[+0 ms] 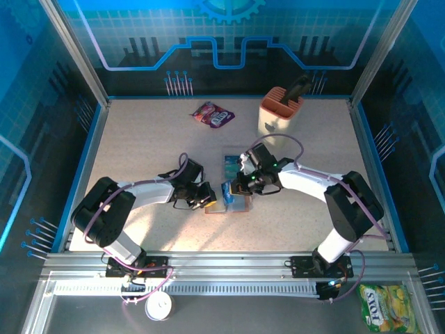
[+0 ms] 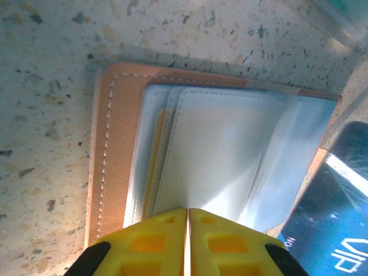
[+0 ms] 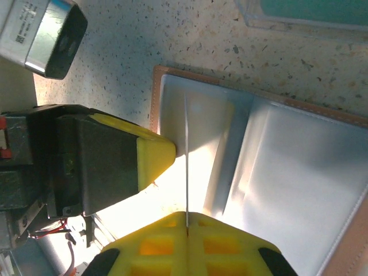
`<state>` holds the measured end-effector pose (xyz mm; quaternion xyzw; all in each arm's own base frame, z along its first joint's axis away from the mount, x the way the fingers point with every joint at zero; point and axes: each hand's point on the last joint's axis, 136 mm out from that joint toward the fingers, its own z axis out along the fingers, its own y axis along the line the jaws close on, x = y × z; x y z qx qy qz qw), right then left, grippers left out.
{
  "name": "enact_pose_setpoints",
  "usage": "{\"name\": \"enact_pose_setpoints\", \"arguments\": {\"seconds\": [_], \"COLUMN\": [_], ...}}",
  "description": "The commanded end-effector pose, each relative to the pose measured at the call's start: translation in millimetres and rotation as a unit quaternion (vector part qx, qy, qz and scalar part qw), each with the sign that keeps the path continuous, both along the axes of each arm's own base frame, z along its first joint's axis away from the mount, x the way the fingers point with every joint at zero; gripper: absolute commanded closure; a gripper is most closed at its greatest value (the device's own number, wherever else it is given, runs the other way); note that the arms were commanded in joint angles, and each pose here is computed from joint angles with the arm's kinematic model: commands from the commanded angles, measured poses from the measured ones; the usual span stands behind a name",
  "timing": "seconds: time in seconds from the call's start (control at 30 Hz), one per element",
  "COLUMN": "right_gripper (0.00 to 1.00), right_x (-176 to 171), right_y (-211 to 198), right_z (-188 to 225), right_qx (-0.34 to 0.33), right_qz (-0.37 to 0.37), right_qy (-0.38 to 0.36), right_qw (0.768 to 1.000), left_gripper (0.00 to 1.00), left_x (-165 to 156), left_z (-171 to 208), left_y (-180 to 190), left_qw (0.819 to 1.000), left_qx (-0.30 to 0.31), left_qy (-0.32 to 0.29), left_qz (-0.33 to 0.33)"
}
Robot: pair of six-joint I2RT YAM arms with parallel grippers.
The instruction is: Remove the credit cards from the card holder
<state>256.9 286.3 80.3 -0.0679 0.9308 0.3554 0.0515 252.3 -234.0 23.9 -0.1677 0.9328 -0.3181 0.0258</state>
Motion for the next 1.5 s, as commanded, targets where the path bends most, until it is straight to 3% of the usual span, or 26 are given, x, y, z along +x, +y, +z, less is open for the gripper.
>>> {"name": "enact_pose_setpoints", "arguments": {"seconds": [0.0, 0.63, 1.0, 1.27, 1.47], "right_gripper": [0.98, 1.0, 1.0, 1.0, 1.0], "right_x": [3.4, 7.7, 17.2, 33.9, 46.6], "right_y": [-7.9, -24.7, -34.5, -44.0, -43.1], "right_z": [16.2, 45.9, 42.6, 33.1, 50.9], "right_qx": [-0.007, -0.026, -0.082, -0.149, -0.172], "right_qz": [0.001, 0.003, 0.074, 0.158, 0.26], "right_qy": [-0.019, -0.07, -0.116, -0.177, -0.274], "right_qw": [1.0, 0.997, 0.987, 0.96, 0.91], "left_gripper": [0.89, 0.89, 0.85, 0.84, 0.84], "left_x": [-11.0, -4.5, -2.2, -3.1, -4.8], "left_z": [-7.5, 4.8, 16.8, 21.2, 23.4], "left_y": [10.8, 9.5, 11.5, 16.4, 16.8], "left_qw": [1.0, 1.0, 0.999, 0.999, 0.999], "left_qx": [0.027, 0.021, 0.015, 0.017, 0.014], "left_qy": [0.015, -0.006, -0.03, -0.042, -0.041], "left_qz": [-0.003, 0.0, 0.007, 0.016, 0.017]}}
